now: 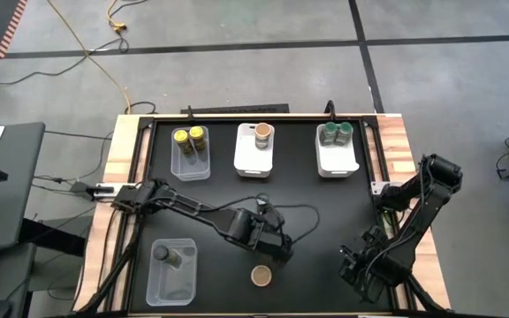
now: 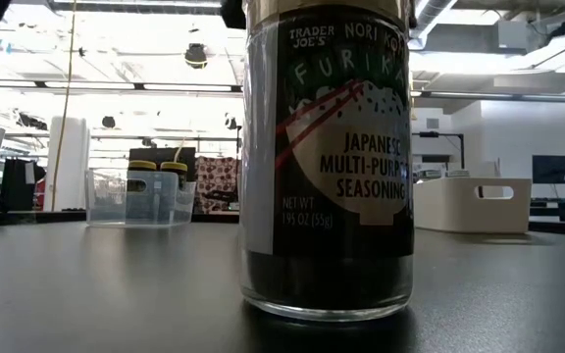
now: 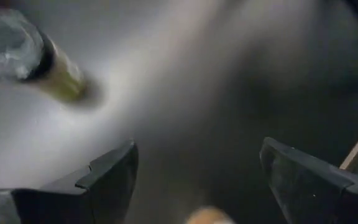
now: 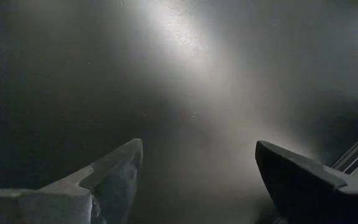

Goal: Sort spices by type
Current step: Put the gold spice bottle into the left white bin

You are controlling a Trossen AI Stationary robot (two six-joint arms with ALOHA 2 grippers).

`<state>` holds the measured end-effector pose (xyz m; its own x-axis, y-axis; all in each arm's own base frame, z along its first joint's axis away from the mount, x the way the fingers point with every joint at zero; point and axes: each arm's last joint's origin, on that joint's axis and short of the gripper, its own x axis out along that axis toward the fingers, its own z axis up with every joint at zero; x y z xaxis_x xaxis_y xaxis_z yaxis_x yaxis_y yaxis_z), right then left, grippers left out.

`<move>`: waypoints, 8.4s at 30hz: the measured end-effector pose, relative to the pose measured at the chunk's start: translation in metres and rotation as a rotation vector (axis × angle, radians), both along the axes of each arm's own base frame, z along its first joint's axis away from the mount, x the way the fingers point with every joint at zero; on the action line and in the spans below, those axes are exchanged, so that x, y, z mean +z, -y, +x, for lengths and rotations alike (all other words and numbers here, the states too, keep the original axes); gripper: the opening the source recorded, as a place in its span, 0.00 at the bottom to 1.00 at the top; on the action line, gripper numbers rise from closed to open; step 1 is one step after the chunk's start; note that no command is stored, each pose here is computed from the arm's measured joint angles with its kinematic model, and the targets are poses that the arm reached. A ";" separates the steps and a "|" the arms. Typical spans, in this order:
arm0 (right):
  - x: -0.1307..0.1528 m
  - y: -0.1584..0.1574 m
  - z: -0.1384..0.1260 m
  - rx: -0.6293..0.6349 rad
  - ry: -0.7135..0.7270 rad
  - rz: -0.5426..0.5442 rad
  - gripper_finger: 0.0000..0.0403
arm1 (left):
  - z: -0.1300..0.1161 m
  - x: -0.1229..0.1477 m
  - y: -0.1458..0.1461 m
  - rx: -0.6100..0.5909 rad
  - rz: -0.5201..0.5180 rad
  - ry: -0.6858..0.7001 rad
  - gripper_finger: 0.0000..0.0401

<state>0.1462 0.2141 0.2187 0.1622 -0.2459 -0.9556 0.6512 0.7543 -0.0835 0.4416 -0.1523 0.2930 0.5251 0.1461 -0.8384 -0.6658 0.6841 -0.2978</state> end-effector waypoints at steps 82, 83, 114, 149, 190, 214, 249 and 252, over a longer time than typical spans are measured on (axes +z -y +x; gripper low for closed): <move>-0.001 -0.005 0.004 0.000 0.054 0.046 0.85 | -0.012 -0.069 0.085 -0.222 -0.235 -0.252 0.95; -0.001 -0.005 0.004 -0.001 0.054 0.046 0.85 | -0.012 -0.069 0.085 -0.217 -0.237 -0.252 0.94; 0.000 -0.004 0.007 -0.026 0.103 0.031 0.85 | -0.028 -0.014 0.037 -0.339 -0.163 -0.342 0.69; 0.000 0.084 0.085 -0.503 0.123 -0.014 0.85 | -0.056 0.020 -0.324 -0.697 0.191 -0.427 0.70; 0.000 0.097 0.093 -0.598 0.141 -0.001 0.85 | -0.047 -0.047 -0.391 -0.596 0.109 -0.426 0.70; 0.000 0.097 0.092 -0.596 0.134 -0.008 0.85 | -0.044 -0.062 -0.402 -0.531 0.124 -0.459 0.70; 0.000 0.096 0.093 -0.597 0.145 0.001 0.85 | -0.043 -0.060 -0.406 -0.520 0.212 -0.505 0.83; 0.000 0.096 0.093 -0.597 0.145 0.001 0.85 | -0.043 -0.060 -0.406 -0.515 0.209 -0.504 0.84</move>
<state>0.2389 0.1180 0.2184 0.1251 -0.3332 -0.9345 0.9659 0.2563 0.0380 0.3990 0.2539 0.2332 0.1302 0.1685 -0.9771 -0.2677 0.9548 0.1290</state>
